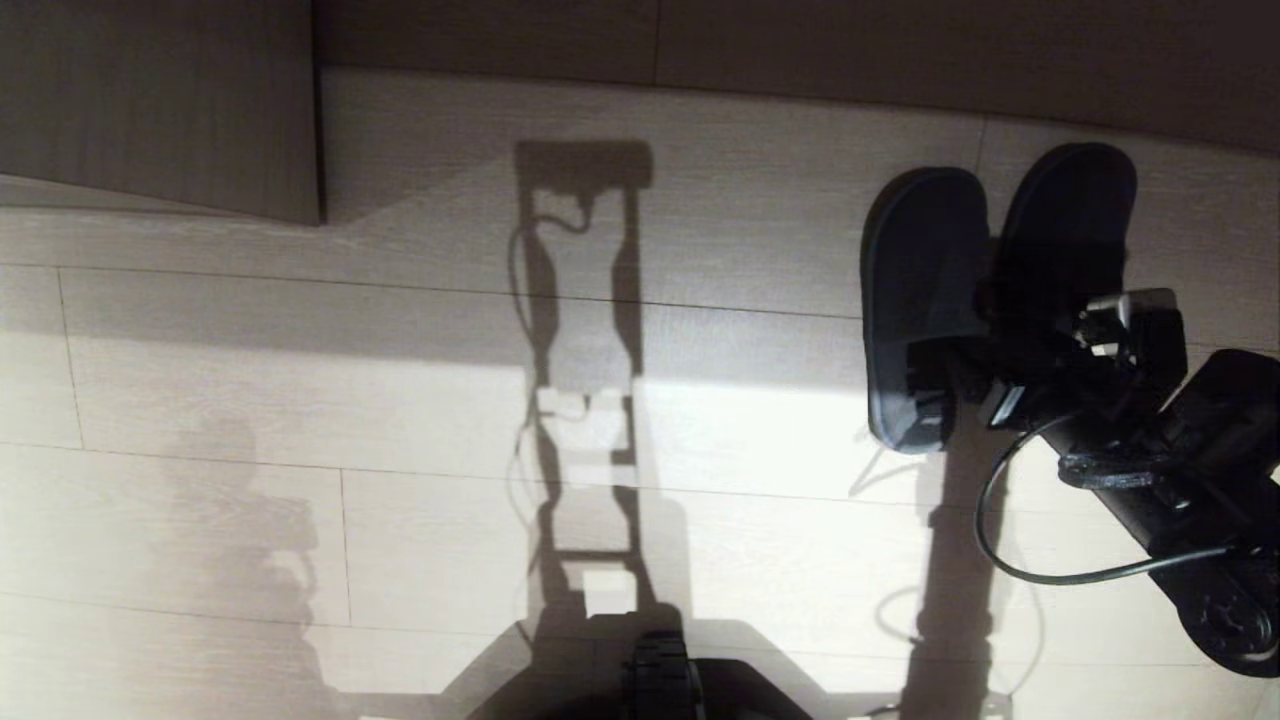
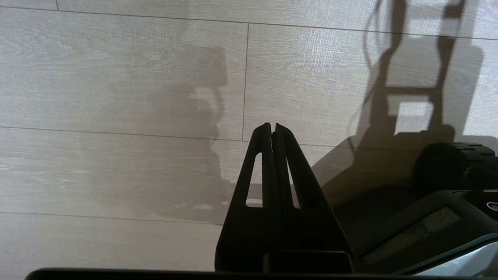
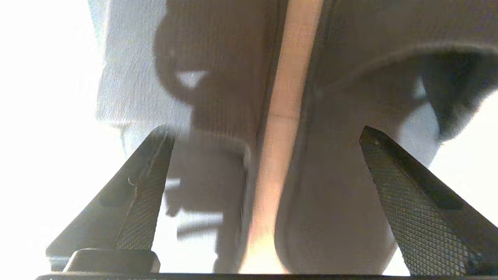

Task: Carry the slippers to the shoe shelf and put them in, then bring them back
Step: Place the slippers on the floor

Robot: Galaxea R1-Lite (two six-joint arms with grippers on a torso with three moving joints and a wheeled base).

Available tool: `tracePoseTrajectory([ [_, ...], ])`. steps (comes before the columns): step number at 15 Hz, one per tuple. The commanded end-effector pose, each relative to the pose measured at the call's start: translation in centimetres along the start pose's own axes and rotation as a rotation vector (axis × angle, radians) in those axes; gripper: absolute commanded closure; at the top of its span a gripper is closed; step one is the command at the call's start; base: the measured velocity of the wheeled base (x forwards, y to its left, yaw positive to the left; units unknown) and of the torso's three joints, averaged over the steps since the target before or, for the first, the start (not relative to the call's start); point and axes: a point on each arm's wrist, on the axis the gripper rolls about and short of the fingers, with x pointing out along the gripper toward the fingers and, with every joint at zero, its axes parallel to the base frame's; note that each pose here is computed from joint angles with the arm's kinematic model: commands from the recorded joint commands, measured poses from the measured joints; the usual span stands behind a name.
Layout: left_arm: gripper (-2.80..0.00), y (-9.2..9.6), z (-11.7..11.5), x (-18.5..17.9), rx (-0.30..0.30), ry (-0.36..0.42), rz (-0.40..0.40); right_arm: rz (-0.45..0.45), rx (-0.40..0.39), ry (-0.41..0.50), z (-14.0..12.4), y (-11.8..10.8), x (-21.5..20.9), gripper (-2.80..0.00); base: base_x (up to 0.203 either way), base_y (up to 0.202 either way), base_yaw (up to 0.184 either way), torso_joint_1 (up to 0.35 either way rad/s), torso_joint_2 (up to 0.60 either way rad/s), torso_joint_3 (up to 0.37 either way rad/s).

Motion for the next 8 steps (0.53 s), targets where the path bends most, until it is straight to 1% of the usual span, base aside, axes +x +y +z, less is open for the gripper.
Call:
tracePoseTrajectory([
  [1,0.0,0.0,0.0,0.0,-0.001,0.001,0.0,0.0,-0.009,-0.018,0.9,-0.1,-1.3,-2.8,0.0,0.0,0.0,0.0,0.0,0.0],
  [2,0.0,0.0,0.0,0.0,-0.001,0.001,0.0,0.001,-0.012,-0.016,0.9,-0.1,-1.5,-2.8,0.0,0.0,0.0,0.0,0.0,0.0],
  [5,0.0,0.0,0.0,0.0,-0.001,0.001,0.0,0.014,-0.022,0.02,1.1,0.0,-4.6,-2.8,0.0,0.0,0.0,0.0,0.0,0.0],
  [6,0.0,0.0,0.0,0.0,-0.001,0.001,0.0,0.015,-0.022,0.019,1.1,0.0,-4.7,-2.8,0.0,0.0,0.0,0.0,0.0,0.0],
  [7,0.0,0.0,0.0,0.0,-0.001,0.001,0.0,0.013,-0.02,-0.004,1.7,-0.1,-5.1,-2.8,0.0,0.0,0.0,0.0,0.0,0.0],
  [8,0.0,0.0,0.0,0.0,-0.001,0.001,0.0,0.009,-0.017,-0.053,3.1,-0.2,-5.6,-2.8,0.0,0.0,0.0,0.0,0.0,0.0],
])
